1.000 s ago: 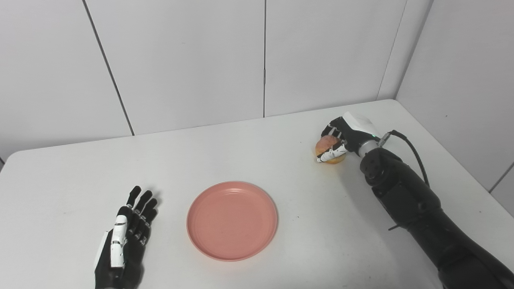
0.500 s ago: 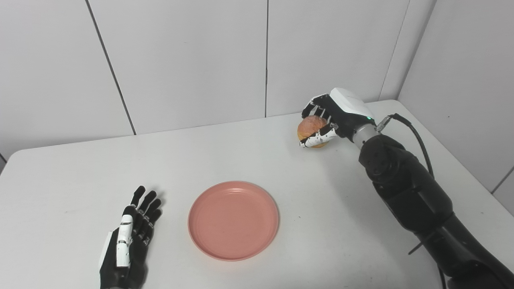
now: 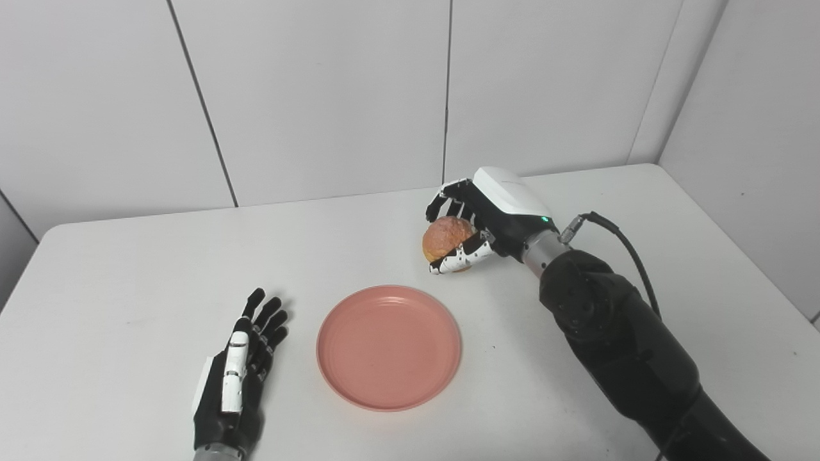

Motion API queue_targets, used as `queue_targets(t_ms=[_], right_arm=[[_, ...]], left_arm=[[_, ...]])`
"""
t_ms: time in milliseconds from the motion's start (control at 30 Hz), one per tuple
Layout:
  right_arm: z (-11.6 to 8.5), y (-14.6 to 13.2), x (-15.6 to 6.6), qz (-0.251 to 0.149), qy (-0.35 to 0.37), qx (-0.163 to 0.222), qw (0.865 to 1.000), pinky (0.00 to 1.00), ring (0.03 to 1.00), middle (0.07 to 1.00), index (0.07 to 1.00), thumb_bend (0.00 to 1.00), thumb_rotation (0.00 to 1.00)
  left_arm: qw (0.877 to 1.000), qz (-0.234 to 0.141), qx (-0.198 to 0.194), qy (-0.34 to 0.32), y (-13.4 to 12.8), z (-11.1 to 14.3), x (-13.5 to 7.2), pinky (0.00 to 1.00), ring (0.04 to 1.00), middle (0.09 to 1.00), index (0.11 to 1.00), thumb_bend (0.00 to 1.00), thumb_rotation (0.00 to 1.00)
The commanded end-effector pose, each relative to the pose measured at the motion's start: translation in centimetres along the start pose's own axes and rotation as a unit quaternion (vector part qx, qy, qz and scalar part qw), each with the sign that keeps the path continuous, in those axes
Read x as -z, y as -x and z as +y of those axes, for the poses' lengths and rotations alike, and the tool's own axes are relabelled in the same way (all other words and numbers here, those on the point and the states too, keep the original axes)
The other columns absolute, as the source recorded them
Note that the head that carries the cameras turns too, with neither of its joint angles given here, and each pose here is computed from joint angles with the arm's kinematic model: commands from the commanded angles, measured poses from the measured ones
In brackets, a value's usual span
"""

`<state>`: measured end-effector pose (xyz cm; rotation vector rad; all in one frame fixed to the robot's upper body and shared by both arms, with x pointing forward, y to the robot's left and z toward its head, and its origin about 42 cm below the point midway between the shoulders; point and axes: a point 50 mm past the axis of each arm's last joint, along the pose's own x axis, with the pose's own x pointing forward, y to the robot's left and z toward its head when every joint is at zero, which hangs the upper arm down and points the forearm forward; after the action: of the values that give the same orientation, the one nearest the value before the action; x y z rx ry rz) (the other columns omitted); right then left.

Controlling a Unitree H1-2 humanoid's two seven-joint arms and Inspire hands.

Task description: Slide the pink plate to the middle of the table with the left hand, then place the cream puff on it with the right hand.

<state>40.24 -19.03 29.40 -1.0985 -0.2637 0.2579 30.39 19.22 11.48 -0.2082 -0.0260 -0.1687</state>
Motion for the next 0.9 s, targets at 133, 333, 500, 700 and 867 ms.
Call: queue_targets(t_ms=[133,333,500,700,867], right_arm=[[0.4,-0.3,-3.0,-0.050,0.007,0.014,0.999,0.32,0.396,0.436,0.540,0.52,0.00],[3.1,-0.5,-4.3,-0.064,-0.006,-0.017,0.998,0.33,0.397,0.437,0.535,0.52,0.00],[5.1,-0.5,-4.8,-0.071,-0.009,-0.040,0.997,0.32,0.392,0.433,0.532,0.52,0.00],[6.3,-0.8,-4.9,-0.072,-0.016,-0.054,0.996,0.32,0.395,0.434,0.534,0.52,0.00],[7.5,-0.9,-4.9,-0.074,-0.018,-0.063,0.995,0.33,0.409,0.443,0.528,0.52,0.00]], left_arm=[[0.996,0.085,-0.017,0.009,1.5,-1.2,3.1,0.93,0.916,0.921,0.921,0.42,1.00],[0.996,0.088,-0.025,0.013,1.2,-2.1,2.8,0.91,0.906,0.913,0.917,0.43,1.00],[0.995,0.090,-0.027,0.015,1.1,-2.7,2.7,0.91,0.904,0.911,0.915,0.42,1.00],[0.995,0.092,-0.032,0.017,0.9,-3.2,2.5,0.90,0.904,0.911,0.912,0.43,1.00],[0.995,0.090,-0.035,0.013,0.7,-3.4,2.6,0.90,0.905,0.910,0.909,0.43,1.00]])
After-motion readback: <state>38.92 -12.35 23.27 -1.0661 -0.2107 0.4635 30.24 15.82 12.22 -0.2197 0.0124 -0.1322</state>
